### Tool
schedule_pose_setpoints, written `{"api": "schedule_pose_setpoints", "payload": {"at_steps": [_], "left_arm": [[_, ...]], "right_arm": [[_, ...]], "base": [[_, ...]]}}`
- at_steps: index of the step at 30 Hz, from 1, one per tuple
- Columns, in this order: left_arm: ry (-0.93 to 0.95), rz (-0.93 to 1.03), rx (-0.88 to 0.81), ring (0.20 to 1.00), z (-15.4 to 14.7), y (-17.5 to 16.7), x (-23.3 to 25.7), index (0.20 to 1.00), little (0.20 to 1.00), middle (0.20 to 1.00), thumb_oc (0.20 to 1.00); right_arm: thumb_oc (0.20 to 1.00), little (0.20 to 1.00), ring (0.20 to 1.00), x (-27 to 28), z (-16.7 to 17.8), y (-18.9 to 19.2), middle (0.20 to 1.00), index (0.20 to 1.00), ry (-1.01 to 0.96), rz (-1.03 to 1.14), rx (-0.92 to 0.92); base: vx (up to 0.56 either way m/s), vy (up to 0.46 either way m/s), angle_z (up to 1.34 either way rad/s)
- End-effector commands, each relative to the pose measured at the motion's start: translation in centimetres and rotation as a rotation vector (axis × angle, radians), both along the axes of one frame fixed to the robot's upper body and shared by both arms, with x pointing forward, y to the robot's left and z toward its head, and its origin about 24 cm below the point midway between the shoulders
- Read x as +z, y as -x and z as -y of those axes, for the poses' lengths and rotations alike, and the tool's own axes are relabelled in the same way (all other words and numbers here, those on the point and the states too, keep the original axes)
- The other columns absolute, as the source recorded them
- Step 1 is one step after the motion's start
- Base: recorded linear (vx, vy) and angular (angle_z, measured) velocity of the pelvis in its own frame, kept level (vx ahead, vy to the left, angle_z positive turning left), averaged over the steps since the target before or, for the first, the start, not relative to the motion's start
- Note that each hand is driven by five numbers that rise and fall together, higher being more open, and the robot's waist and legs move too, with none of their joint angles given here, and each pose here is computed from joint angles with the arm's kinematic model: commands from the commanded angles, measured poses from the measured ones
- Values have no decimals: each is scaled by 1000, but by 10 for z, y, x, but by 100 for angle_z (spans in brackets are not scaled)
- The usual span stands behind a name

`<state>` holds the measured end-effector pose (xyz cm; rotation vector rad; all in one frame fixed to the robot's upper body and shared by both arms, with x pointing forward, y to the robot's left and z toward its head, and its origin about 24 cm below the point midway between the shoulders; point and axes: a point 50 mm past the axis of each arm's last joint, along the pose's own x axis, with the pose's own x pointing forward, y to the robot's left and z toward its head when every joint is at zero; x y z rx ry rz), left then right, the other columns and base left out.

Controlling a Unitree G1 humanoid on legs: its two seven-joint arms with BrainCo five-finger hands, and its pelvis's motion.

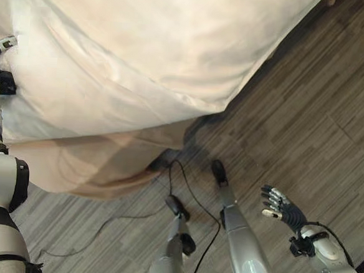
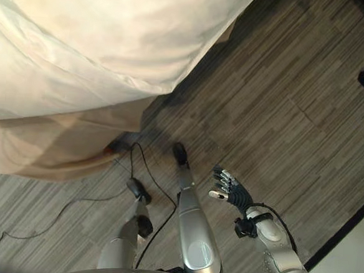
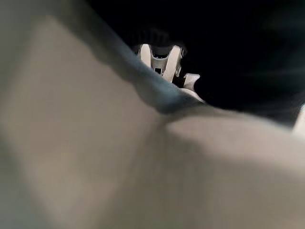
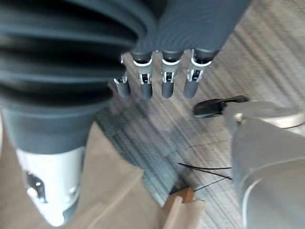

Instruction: Making the bed.

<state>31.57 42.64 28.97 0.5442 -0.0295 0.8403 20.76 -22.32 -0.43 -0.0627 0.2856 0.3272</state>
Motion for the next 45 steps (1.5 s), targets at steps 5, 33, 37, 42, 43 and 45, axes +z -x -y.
{"api": "schedule_pose_setpoints", "payload": {"at_steps": [5,33,37,42,43,45], "left_arm": [[-54,-105,-100,200,17,-16,3,200,200,200,200],[861,-860,144,200,67,263,-406,200,200,200,200],[1001,-872,151,1000,89,285,-422,1000,1000,1000,1000],[1030,-843,1,1000,105,269,-425,1000,1000,1000,1000],[1030,-844,1,1000,105,269,-425,1000,1000,1000,1000],[999,-842,-87,1000,108,260,-422,1000,1000,1000,1000]], "right_arm": [[1000,1000,1000,-1,-11,0,1000,1000,-83,16,17],[1000,1000,1000,-25,28,29,1000,1000,148,-75,-87],[1000,1000,1000,-29,25,31,1000,1000,151,-97,-70],[1000,1000,1000,-30,25,32,1000,1000,186,-112,-41],[1000,1000,1000,-30,25,32,1000,1000,186,-112,-41],[1000,1000,1000,-29,26,29,1000,1000,199,-110,-36]], "base": [[-8,-3,0],[56,3,6],[2,16,0],[-19,8,12],[-28,1,27],[-29,4,18]]}}
